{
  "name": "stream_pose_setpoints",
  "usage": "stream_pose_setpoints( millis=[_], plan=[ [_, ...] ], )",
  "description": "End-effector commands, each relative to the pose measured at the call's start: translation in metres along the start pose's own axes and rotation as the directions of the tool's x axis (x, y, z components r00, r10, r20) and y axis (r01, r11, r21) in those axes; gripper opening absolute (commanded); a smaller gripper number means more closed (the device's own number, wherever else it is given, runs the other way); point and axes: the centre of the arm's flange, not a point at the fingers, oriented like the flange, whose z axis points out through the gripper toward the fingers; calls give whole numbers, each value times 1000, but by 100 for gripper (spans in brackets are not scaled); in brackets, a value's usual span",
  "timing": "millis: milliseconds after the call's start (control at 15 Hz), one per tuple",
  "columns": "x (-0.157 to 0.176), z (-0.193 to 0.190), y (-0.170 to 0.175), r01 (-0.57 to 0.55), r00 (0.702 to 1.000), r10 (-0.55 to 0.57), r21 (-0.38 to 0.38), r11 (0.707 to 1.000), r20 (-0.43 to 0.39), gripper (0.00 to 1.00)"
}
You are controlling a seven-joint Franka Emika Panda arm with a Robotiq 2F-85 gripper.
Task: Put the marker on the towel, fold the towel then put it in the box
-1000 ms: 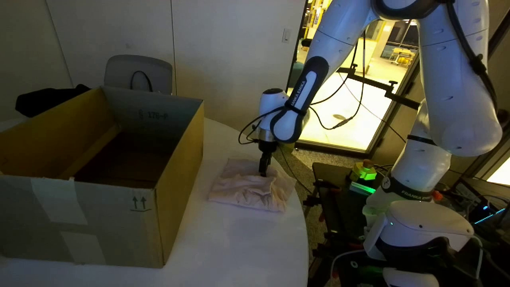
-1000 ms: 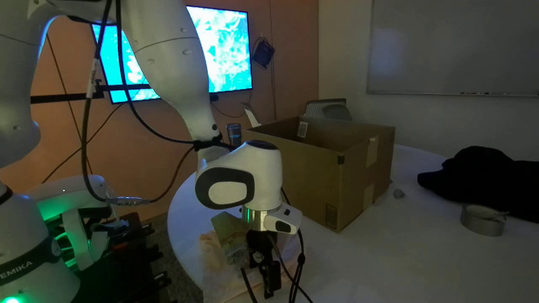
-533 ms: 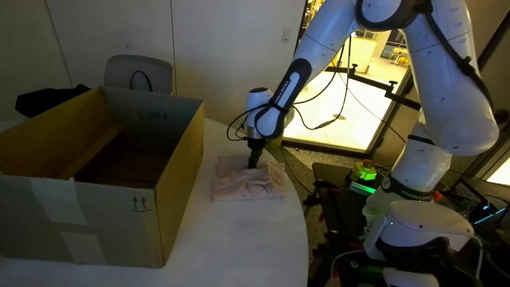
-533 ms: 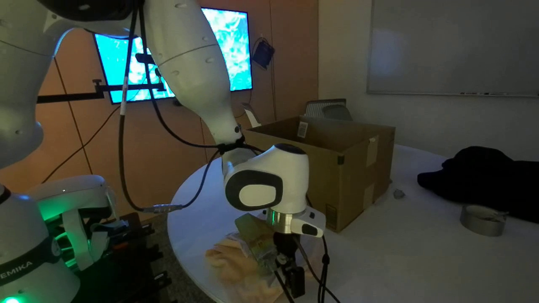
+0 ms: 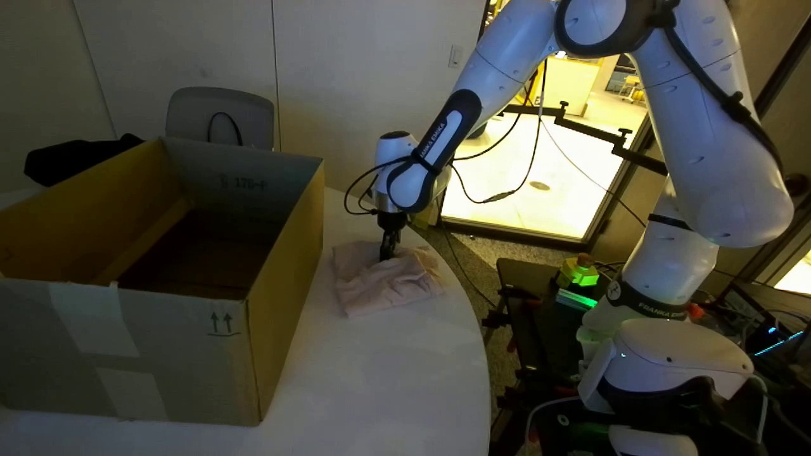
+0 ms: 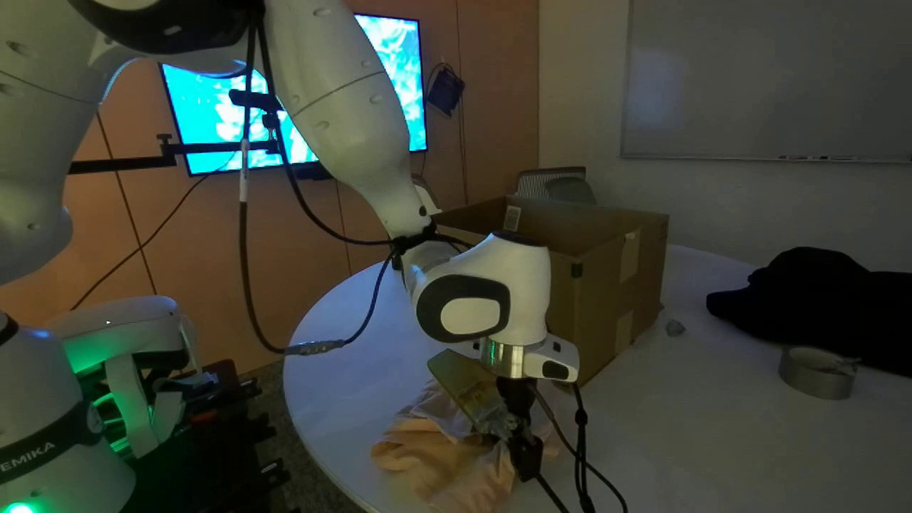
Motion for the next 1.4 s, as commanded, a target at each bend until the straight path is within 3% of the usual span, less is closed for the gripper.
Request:
stream_pose_setpoints(
  millis=[0, 867, 1333],
  plan=[
    [12, -12, -4, 38, 999, -38, -7, 999, -17, 0],
    [-9, -71, -33, 167, 983, -168, -26, 986, -67, 2],
    [-46, -82, -97, 395, 917, -393, 14, 919, -66, 2]
  ],
)
